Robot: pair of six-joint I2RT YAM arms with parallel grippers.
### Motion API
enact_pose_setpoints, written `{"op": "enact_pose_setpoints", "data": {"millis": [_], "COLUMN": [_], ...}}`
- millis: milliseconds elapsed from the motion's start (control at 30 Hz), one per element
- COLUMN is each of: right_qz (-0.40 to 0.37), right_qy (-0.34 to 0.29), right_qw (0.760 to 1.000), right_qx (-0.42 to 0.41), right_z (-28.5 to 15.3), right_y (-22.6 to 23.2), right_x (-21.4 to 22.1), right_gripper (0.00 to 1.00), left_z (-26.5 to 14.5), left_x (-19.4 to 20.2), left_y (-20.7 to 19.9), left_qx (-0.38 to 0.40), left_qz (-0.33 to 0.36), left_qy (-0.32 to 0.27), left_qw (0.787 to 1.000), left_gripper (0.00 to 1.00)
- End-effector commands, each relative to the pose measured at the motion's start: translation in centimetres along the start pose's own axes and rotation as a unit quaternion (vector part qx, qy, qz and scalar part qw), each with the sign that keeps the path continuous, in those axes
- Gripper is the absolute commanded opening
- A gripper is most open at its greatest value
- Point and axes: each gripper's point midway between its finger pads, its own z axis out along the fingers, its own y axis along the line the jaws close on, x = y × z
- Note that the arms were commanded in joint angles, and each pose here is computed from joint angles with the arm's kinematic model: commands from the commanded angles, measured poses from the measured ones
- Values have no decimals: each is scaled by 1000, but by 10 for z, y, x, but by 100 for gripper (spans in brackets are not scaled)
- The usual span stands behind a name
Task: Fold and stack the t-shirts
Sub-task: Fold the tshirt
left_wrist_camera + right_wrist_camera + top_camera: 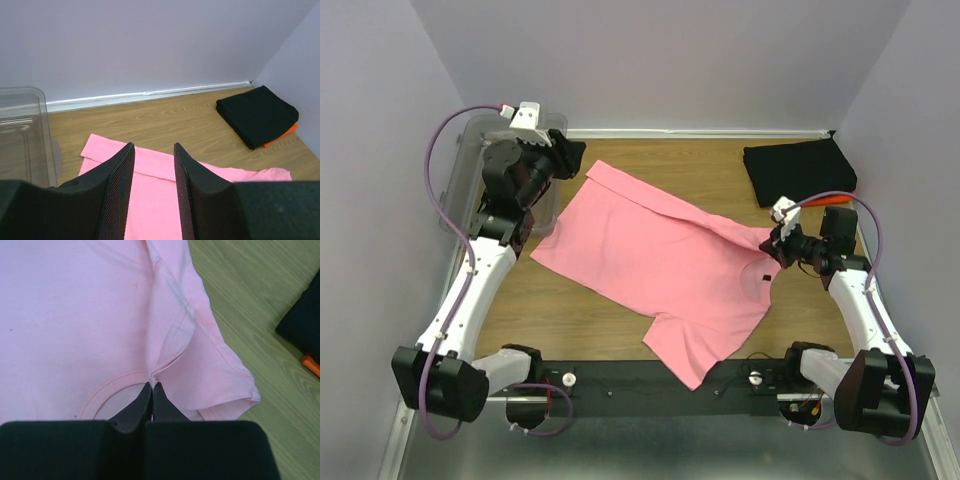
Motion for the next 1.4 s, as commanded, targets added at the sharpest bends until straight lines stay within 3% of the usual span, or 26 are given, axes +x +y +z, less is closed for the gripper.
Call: {"op": "enact_pose_setpoints", "data": {"millis": [0, 467, 967, 1167, 1233, 1367], "right_qz": [-4, -17, -28, -83, -95, -90], "right_qy": [-8, -11, -19, 31, 60, 94], "right_qw": [999, 996, 994, 976, 967, 967], "right_qx": [-38, -84, -104, -198, -231, -218], "right_z": [-1, 4, 7, 6, 8, 11], "right_y": [17, 35, 43, 90, 108, 99], "right_x": [1, -3, -13, 13, 25, 24], "right_gripper": [4, 4, 4, 11, 21, 81], "left_z": [-20, -67, -83, -85, -85, -87], "left_x": [16, 55, 78, 86, 91, 98], "left_y": [1, 4, 11, 16, 17, 21], "left_qx": [3, -7, -20, -27, -29, -33], "left_qz": [15, 35, 42, 44, 44, 46], "left_qy": [23, 46, 57, 61, 64, 66], "left_qw": [1000, 998, 997, 997, 997, 996], "left_gripper": [45, 45, 46, 46, 46, 46]}}
